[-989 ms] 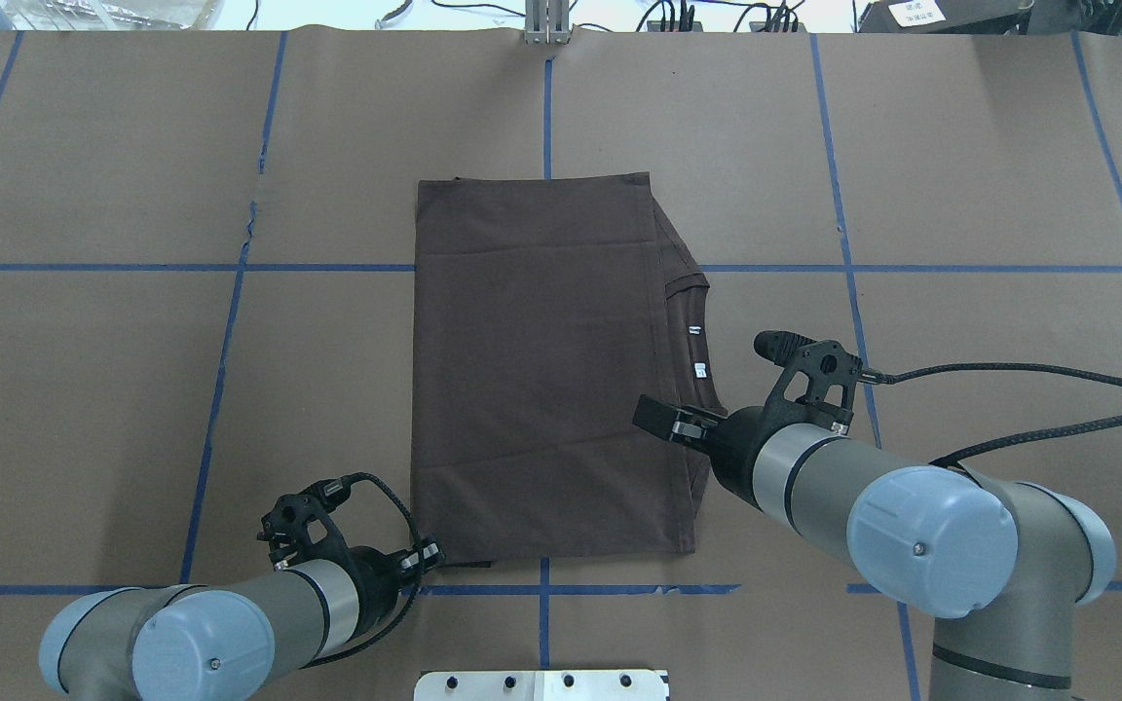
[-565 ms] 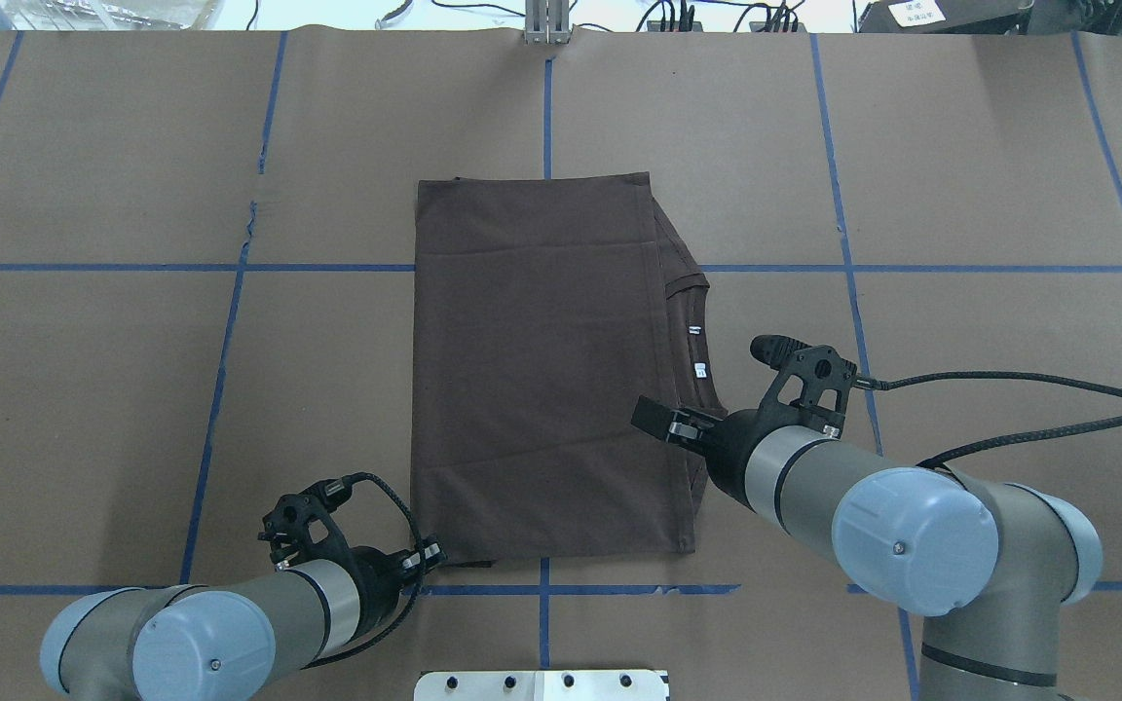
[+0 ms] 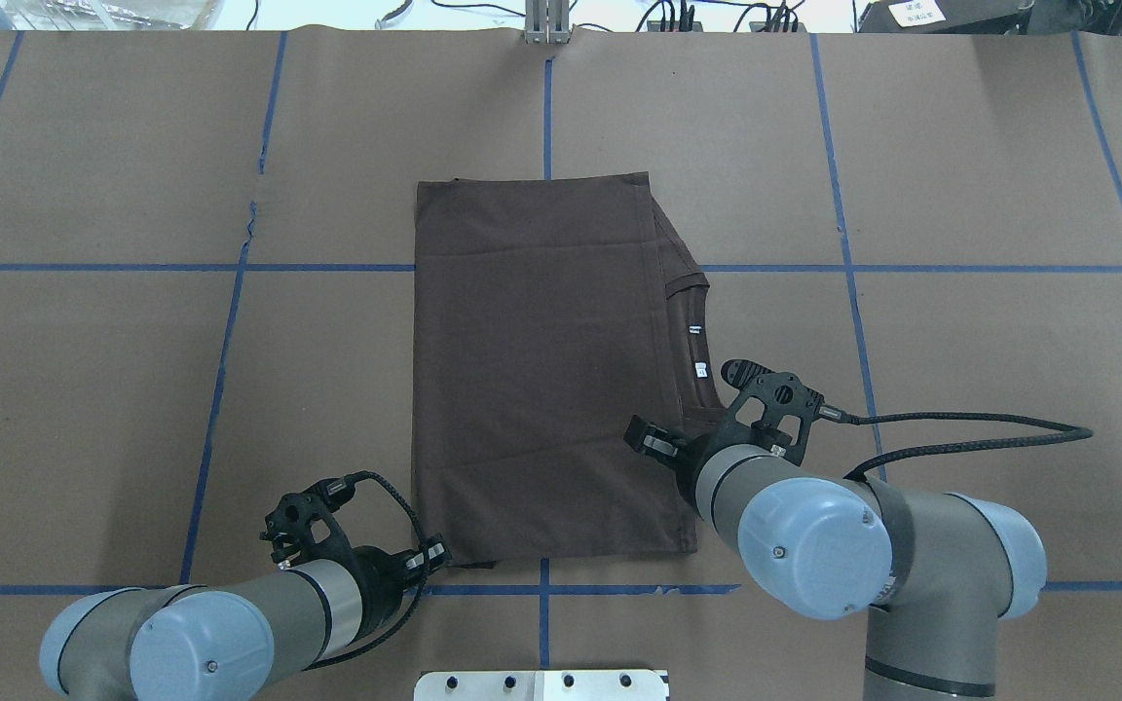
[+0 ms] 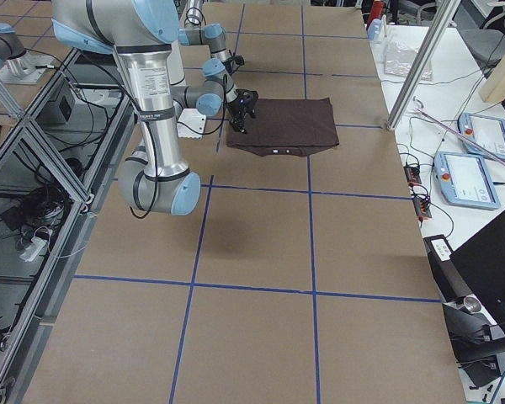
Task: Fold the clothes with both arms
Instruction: 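Lower both grippers onto the shirt's near corners and grasp them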
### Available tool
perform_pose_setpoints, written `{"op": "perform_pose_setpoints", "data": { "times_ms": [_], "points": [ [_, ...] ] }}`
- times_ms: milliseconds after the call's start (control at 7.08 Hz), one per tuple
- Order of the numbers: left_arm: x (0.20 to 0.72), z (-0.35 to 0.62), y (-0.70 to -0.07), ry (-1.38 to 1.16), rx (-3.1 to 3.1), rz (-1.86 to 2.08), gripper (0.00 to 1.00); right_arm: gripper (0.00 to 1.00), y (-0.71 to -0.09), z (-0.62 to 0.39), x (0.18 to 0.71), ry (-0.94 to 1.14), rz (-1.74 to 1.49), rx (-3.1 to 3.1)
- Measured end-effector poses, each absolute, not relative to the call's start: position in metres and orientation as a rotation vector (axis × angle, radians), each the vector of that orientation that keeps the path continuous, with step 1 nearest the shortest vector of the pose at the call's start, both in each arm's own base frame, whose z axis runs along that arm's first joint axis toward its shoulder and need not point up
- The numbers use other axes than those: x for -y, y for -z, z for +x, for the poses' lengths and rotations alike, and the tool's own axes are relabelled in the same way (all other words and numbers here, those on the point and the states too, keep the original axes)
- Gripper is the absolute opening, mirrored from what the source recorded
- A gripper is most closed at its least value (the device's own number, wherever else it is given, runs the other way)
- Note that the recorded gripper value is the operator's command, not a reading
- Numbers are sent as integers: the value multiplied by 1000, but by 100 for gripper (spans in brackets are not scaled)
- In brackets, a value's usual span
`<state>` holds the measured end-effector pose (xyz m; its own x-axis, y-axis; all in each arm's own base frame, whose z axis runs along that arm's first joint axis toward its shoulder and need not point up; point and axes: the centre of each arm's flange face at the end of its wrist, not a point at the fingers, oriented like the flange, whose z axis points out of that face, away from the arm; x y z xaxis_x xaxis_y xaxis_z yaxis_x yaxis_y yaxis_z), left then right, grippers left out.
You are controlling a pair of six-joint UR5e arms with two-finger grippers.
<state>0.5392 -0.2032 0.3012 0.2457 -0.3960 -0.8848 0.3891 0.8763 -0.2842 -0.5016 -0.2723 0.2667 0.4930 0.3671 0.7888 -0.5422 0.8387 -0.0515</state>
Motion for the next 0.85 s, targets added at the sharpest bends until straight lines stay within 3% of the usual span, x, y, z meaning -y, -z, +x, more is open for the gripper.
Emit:
{"op": "perform_pose_setpoints", "data": {
  "times_ms": [848],
  "points": [
    [203, 539, -297, 535, -1218, -8, 0, 66, -294, -551, 245, -478, 108, 747]
  ]
}}
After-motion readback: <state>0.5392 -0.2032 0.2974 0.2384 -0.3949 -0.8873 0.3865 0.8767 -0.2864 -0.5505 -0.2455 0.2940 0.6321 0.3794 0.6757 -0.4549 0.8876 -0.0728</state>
